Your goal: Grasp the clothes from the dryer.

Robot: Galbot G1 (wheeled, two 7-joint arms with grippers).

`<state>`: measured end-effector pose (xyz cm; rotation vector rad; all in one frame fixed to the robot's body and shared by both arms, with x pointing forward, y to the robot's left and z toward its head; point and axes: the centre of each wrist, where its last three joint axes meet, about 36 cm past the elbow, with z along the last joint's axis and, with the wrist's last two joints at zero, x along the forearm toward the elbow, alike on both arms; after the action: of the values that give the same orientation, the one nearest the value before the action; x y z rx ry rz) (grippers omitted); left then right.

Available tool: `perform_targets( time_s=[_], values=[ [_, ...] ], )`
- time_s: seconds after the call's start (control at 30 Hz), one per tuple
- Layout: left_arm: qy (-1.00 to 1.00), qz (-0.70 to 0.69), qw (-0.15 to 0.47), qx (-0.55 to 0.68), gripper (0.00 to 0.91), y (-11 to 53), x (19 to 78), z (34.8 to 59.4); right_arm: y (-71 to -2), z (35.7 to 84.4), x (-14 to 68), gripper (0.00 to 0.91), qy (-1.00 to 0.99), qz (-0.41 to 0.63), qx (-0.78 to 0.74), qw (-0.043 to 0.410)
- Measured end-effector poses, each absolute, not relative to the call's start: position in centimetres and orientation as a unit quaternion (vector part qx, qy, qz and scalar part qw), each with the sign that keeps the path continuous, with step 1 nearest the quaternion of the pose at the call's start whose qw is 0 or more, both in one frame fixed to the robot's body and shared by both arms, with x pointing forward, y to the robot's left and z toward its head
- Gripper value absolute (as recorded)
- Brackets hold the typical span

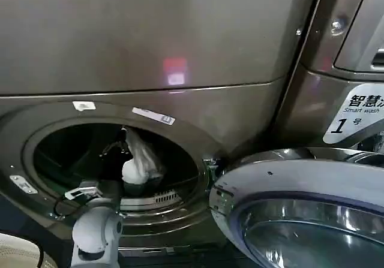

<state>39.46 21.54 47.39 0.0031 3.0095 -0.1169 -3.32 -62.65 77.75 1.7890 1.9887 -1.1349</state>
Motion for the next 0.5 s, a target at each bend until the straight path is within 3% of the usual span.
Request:
perform_targets(
  time_s=[0.5],
  values=[
    [0.998,-0.035,0.051,0.007,0.0,21.39,38.86,46.85,-62.41,77.7,-3.24,0.907,0.692,-0.387,0.598,0.121]
  ],
)
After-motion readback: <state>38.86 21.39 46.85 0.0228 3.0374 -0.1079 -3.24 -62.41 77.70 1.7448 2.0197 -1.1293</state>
